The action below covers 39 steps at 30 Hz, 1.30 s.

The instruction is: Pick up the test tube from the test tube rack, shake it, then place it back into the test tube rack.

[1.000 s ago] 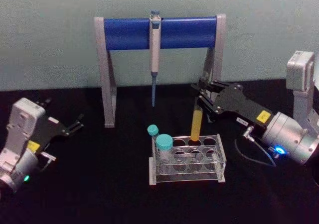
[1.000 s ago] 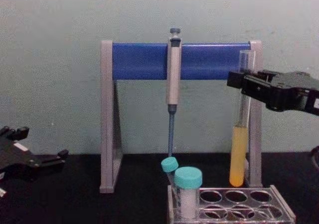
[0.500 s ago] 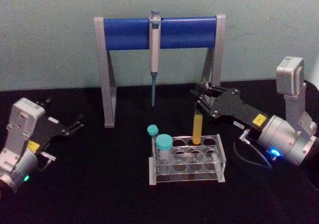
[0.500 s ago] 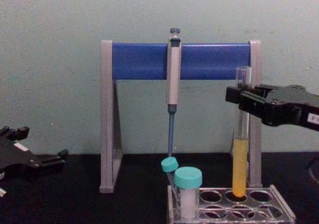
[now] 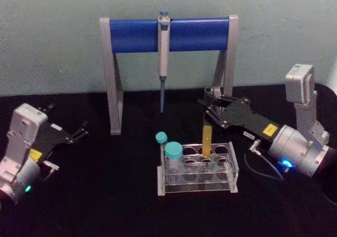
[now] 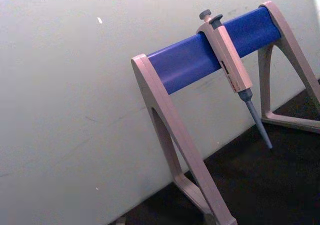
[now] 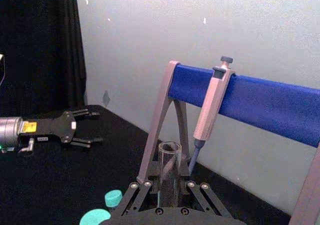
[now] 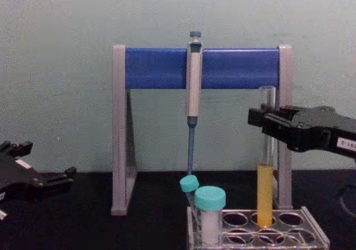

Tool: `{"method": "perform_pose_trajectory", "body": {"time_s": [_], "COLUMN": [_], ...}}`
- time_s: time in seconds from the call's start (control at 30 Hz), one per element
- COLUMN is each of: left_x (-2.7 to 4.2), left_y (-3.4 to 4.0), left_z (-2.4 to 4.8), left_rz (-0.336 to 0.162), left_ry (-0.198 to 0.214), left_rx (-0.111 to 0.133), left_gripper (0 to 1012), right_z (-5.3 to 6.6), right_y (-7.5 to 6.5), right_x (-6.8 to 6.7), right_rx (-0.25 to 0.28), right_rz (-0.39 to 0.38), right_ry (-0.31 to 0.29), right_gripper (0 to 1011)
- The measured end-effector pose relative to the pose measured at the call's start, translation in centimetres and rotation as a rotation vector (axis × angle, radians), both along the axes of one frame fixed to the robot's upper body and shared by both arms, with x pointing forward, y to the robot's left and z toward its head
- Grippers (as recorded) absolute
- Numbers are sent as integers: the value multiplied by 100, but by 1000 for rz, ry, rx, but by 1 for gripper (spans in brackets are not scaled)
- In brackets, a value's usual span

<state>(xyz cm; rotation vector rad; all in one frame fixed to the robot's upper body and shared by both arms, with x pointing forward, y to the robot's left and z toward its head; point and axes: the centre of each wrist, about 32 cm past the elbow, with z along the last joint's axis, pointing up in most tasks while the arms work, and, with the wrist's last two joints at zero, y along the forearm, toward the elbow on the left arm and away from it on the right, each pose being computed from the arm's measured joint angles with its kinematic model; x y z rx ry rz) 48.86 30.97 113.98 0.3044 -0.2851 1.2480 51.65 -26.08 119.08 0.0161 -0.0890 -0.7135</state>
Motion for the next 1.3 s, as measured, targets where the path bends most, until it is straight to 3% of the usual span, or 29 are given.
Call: {"method": "perform_pose_trajectory", "body": {"time_s": [1.3], "left_x": [0], "left_y": [0], "left_z": [0], "left_rz": [0], "left_ry": [0], "left_rx": [0], "left_gripper": [1001], "right_z": [-138], "right_y": [29], "right_x": [67], "right_rx": [-40], "right_rz": [25], "right_ry": [78], "right_gripper": [235]}}
